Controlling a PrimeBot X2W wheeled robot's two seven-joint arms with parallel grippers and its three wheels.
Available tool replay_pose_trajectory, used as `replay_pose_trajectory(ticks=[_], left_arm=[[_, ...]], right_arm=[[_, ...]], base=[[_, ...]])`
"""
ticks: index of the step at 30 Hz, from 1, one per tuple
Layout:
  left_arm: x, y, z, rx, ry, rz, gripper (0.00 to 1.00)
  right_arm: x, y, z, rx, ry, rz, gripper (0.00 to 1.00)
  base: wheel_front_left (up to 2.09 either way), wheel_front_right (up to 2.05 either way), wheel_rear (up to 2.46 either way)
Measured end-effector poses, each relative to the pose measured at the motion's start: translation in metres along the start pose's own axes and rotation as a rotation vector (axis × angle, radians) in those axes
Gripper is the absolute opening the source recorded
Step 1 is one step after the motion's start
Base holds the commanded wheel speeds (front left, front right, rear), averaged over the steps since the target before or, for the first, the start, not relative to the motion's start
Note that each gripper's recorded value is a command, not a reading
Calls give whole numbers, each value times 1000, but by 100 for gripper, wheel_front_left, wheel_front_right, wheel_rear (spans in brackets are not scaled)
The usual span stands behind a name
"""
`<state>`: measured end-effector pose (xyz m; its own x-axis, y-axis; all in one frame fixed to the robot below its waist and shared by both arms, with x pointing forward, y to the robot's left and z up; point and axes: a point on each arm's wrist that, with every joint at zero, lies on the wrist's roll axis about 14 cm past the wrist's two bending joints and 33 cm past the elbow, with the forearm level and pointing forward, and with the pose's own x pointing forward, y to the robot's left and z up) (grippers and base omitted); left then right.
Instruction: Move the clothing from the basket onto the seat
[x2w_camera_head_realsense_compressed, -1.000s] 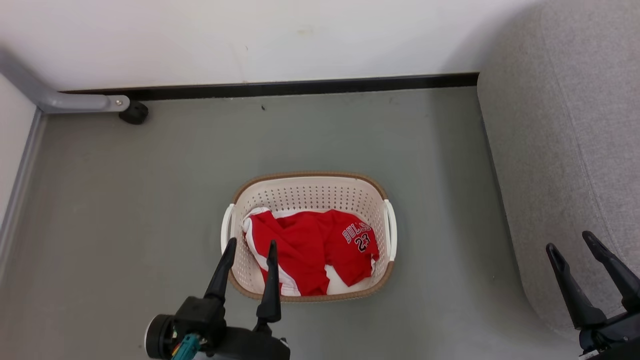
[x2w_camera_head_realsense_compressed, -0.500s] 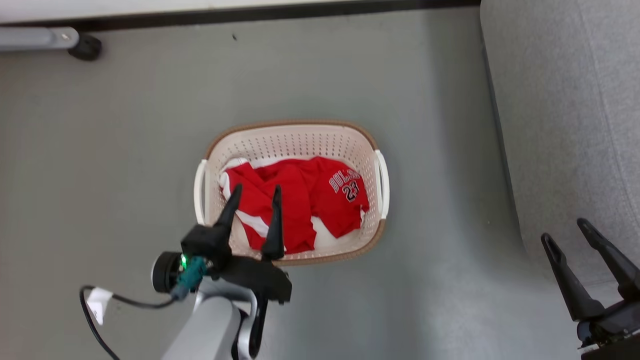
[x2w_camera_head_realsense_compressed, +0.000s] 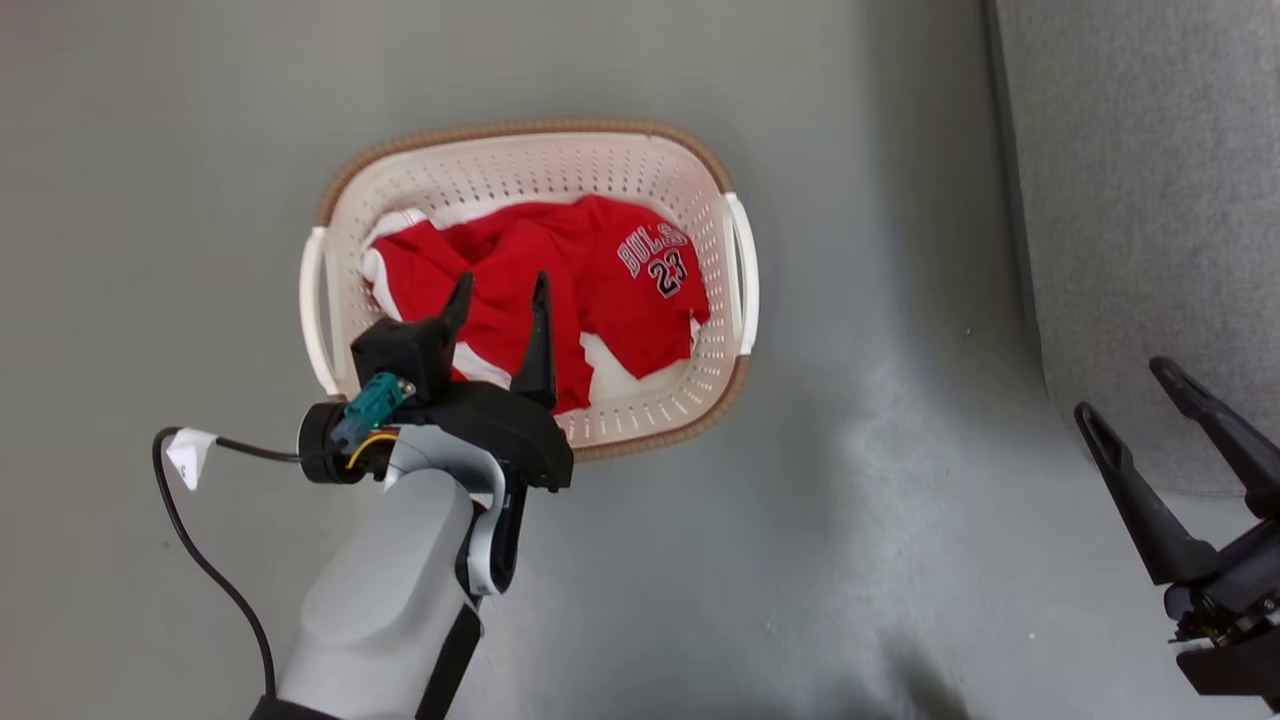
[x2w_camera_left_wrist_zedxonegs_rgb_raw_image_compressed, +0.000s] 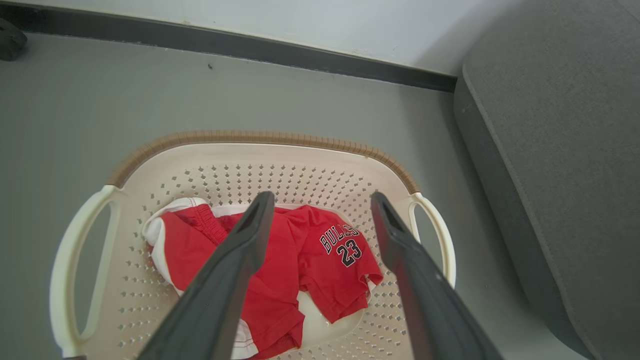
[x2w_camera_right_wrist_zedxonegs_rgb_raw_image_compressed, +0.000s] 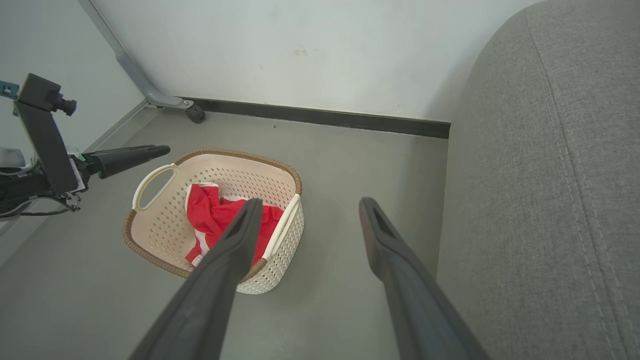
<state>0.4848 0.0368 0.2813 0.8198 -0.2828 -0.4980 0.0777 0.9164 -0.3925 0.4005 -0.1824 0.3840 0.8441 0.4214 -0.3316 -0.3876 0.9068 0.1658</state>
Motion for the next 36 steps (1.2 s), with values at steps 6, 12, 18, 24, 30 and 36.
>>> replay_pose_trajectory(ticks=[6, 12, 18, 24, 30, 36], left_arm=[[16, 22, -46, -68, 137, 66, 100], [35, 39, -72, -122, 218, 128, 100], [54, 48, -92, -225, 273, 187, 100], [66, 62, -112, -280, 328, 257, 100], [75, 75, -130, -302, 379, 318, 100], [86, 82, -137, -312, 399, 350, 100]], right_arm=[[12, -5, -13, 16, 41, 21, 100], [13, -10, -33, 31, 104, 25, 100], [11, -17, -51, 37, 168, 20, 100], [8, -24, -67, 41, 224, 9, 100], [6, -27, -79, 60, 264, 0, 100], [4, -28, -91, 83, 302, -8, 100]], base=[[0, 0, 0], [0, 0, 0], [0, 0, 0], [0, 0, 0], [0, 0, 0], [0, 0, 0]])
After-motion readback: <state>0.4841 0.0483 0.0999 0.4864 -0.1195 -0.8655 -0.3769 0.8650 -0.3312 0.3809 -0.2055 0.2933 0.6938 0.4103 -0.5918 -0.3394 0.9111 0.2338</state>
